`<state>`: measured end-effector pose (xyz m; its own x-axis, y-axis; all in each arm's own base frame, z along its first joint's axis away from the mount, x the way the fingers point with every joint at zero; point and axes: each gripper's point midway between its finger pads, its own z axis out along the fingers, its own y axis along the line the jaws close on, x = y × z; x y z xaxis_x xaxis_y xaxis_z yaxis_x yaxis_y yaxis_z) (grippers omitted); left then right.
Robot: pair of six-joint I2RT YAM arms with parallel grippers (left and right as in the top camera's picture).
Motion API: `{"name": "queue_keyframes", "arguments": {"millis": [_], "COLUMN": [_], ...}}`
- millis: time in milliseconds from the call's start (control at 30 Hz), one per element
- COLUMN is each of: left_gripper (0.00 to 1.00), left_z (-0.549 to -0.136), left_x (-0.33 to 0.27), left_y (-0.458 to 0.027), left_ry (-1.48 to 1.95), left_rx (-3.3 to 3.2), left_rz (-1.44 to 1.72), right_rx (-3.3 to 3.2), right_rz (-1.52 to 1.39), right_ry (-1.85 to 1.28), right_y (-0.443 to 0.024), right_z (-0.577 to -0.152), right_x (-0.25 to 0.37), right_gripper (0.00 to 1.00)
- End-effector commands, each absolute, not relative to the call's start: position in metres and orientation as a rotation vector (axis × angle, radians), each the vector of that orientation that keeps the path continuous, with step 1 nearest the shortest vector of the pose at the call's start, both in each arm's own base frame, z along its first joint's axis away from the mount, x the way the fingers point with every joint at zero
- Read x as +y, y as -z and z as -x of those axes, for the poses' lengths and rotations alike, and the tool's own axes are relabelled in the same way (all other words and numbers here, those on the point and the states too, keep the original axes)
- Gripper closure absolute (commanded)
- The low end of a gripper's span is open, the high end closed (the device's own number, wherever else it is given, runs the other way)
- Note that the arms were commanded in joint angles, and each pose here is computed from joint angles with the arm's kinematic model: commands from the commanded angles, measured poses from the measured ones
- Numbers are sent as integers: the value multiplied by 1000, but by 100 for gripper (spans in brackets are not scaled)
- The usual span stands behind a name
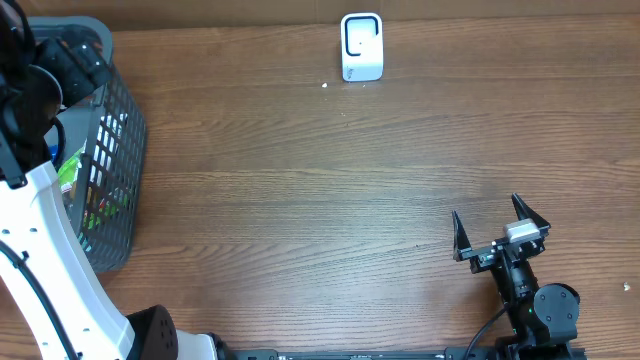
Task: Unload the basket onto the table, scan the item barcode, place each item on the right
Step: 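Move the left gripper over the basket and reach down to the Pantene tube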
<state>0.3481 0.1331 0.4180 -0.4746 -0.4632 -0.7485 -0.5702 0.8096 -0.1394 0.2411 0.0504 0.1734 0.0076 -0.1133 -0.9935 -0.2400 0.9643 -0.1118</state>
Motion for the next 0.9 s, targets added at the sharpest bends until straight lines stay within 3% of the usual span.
{"name": "queue_keyframes", "arguments": {"millis": [0, 500, 867], "left_gripper": [0, 0, 0], "left_z": [-335, -358, -357], "left_x": [157, 188, 214], "left_y": [-418, -343, -335], "left_ry": [-309, -390, -450], "left_rx": [2106, 2305, 2258], "left_rz": [893, 1037, 1142], "right_rx": [1561, 1561, 1561], "right_rz": [274, 273, 273], "right_ry": [-95, -95, -95], "right_y": [-172, -172, -172], "right_z": [-241, -241, -241], "right_x": [49, 49, 49], "right_gripper": [0, 0, 0]}}
